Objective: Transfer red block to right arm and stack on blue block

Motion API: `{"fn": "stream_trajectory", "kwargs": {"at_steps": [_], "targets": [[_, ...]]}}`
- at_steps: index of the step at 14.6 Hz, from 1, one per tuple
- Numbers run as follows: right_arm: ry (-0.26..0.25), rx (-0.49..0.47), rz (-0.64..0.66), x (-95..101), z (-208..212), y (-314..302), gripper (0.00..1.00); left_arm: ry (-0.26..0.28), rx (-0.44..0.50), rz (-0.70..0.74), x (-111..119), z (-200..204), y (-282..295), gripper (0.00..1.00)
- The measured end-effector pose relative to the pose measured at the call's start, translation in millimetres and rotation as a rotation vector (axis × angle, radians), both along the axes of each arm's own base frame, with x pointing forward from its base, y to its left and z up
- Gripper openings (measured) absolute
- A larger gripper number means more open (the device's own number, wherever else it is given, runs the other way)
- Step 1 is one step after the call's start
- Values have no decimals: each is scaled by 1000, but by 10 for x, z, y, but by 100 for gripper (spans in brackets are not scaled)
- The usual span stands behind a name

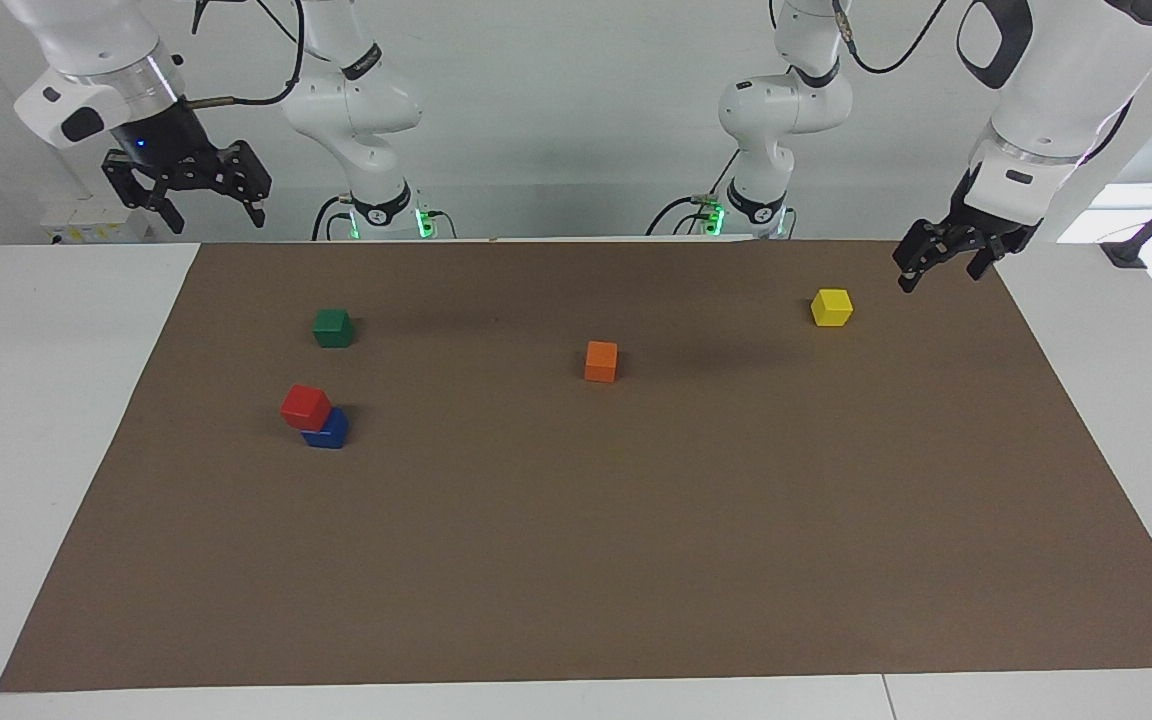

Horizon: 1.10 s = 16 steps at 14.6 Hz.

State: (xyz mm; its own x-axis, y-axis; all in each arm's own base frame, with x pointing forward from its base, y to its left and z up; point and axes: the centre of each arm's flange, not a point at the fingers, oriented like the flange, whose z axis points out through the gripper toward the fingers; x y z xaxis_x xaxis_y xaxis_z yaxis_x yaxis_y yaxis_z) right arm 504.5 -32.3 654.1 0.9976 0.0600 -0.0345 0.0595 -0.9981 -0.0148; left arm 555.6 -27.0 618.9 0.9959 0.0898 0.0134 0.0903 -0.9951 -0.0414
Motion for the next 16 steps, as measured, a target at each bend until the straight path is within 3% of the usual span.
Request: {"fn": "stream_trajectory", "kwargs": {"at_steps": [3,16], "targets": [[-36,-8,-22,48,22,4,100,0,0,0,0,0,0,100],[-34,-34,-17,49,20,53,100,0,0,0,0,0,0,100]]}}
